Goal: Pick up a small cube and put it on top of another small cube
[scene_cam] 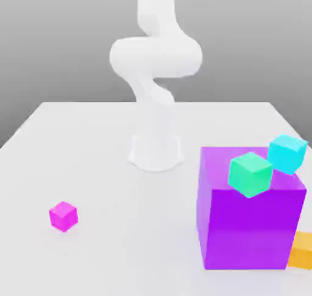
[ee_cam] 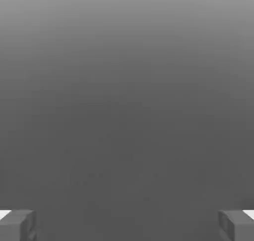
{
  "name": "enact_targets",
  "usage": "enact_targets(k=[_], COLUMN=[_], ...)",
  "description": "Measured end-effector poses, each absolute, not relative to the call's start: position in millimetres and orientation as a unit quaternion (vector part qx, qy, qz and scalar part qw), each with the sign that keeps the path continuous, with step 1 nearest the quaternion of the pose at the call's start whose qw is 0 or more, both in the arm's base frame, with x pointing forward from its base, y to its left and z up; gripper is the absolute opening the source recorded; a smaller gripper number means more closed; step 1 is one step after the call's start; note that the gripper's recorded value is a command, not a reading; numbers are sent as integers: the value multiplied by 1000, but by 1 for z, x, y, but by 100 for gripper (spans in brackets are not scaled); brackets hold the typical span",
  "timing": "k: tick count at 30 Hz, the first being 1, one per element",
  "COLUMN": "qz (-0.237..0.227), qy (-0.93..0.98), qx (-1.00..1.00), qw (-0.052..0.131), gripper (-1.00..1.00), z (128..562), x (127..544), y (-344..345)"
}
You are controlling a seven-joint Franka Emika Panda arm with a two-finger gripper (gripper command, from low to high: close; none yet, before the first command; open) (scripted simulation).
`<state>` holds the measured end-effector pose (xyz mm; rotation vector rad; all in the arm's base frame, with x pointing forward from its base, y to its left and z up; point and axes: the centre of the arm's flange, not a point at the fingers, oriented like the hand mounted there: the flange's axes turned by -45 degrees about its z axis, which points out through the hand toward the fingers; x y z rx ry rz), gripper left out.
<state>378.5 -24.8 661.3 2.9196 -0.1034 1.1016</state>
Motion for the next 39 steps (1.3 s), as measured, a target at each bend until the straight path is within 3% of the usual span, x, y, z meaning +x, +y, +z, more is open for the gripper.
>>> enact_targets(k=[4,9,14,20,27,28,34,39], qz=[282,196,111,14,0,0,0,0], qy=[-84,-145,-206,-280,-286,-286,-286,-286], qx=[955,969,972,960,958,958,958,958], qw=[27,34,28,4,1,0,0,0], gripper=[0,0,0,0,0,-100,-100,-100], z=[562,441,325,205,133,127,124,159], x=[417,422,387,307,296,295,295,297], y=[-78,-142,-193,-225,-225,-225,-224,-225])
